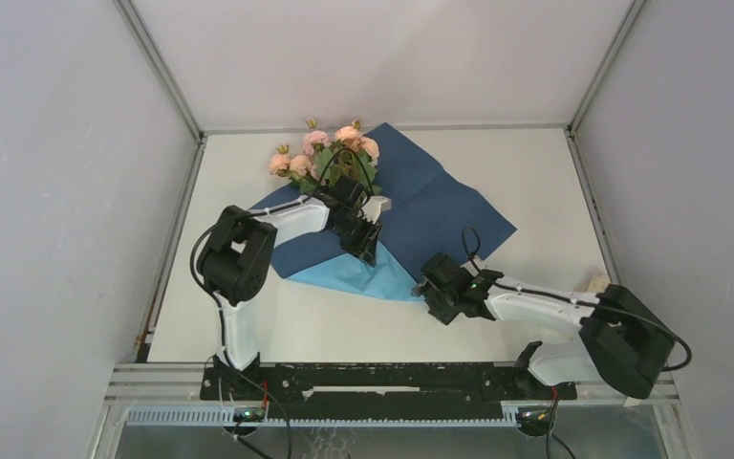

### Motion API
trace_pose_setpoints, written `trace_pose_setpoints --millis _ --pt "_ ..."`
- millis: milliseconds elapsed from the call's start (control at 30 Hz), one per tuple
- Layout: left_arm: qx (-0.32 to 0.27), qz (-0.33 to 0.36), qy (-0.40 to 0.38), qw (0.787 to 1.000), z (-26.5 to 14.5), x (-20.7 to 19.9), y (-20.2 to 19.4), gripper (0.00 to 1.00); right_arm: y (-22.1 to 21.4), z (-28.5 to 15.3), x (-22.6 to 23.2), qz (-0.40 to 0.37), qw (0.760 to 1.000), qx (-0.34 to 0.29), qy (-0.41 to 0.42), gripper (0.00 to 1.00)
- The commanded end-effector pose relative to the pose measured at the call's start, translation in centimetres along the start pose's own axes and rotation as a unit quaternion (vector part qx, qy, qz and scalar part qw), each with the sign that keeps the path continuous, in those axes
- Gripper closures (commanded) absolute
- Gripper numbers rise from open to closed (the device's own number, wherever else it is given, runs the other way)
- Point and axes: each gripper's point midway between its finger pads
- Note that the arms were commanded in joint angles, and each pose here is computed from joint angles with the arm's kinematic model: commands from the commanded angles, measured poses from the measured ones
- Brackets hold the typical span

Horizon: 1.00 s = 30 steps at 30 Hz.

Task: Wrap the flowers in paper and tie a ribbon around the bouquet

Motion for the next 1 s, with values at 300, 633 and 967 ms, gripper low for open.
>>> trace_pose_setpoints --millis 300,633,967 --pt "0.025 -0.009 0.021 0.999 0.1 0.3 -2.1 0.65 1.0 3.6 -4.8 0.059 0.986 -0.048 -0.149 0.60" --pt "0.010 0.037 0.050 0.998 -3.3 0.1 -0.4 0.61 2.7 3.2 -3.1 -0.007 0.991 -0.079 -0.104 1.00" --pt "-0.030 0.091 -0.030 0.995 -7.6 -5.2 2.1 0.49 4.7 0.3 1.3 -0.155 0.968 -0.176 -0.095 1.00"
Point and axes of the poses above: each gripper's point midway between its finger pads, its own z axis out along the fingers, its own x axis along the line the jaws close on, y = z × x, and after that the axes turned 6 degrees about z, right-handed
